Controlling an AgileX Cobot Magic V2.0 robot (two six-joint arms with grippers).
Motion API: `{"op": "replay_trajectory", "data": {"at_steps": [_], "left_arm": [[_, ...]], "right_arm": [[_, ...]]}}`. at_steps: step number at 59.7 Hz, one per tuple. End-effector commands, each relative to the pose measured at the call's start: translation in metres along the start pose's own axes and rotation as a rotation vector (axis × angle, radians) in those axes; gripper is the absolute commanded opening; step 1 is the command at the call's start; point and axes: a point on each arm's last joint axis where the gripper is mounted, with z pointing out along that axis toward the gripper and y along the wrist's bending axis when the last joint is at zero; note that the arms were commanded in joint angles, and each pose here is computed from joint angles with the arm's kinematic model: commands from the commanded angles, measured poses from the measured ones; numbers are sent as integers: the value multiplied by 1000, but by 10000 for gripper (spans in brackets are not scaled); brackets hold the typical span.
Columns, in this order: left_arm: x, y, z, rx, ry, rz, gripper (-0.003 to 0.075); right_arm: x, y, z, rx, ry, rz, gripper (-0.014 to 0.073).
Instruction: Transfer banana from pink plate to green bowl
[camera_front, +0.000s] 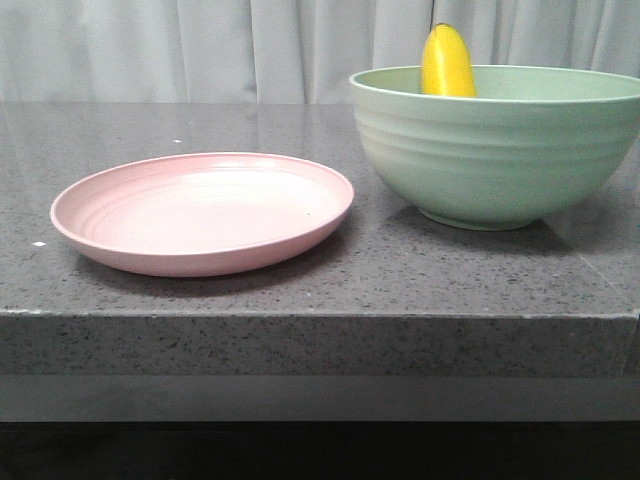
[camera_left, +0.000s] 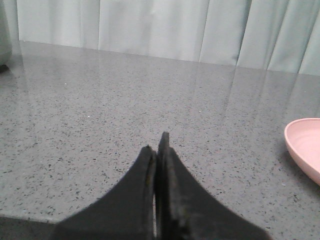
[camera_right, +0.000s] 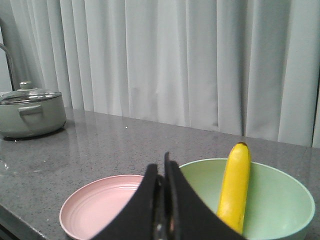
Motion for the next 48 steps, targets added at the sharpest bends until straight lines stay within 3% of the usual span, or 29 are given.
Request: {"op": "replay_trajectory", "data": {"at_steps": [1, 14, 25, 37, 48], "left_arm": [[-7, 0, -2, -3, -105, -12, -20], [-7, 0, -2, -3, -105, -12, -20], [-7, 0, -2, -3, -105, -12, -20], [-7, 0, -2, -3, -103, -12, -20], [-7, 0, -2, -3, -103, -12, -20]], "right_arm": [[-9, -1, 1, 20, -31, 9, -62], [-9, -3, 1, 44, -39, 10, -62], [-3, -7, 1, 88, 31, -81, -62], [7, -26, -1, 276, 10, 41, -62], [32, -38, -1, 358, -30, -22, -62]]}}
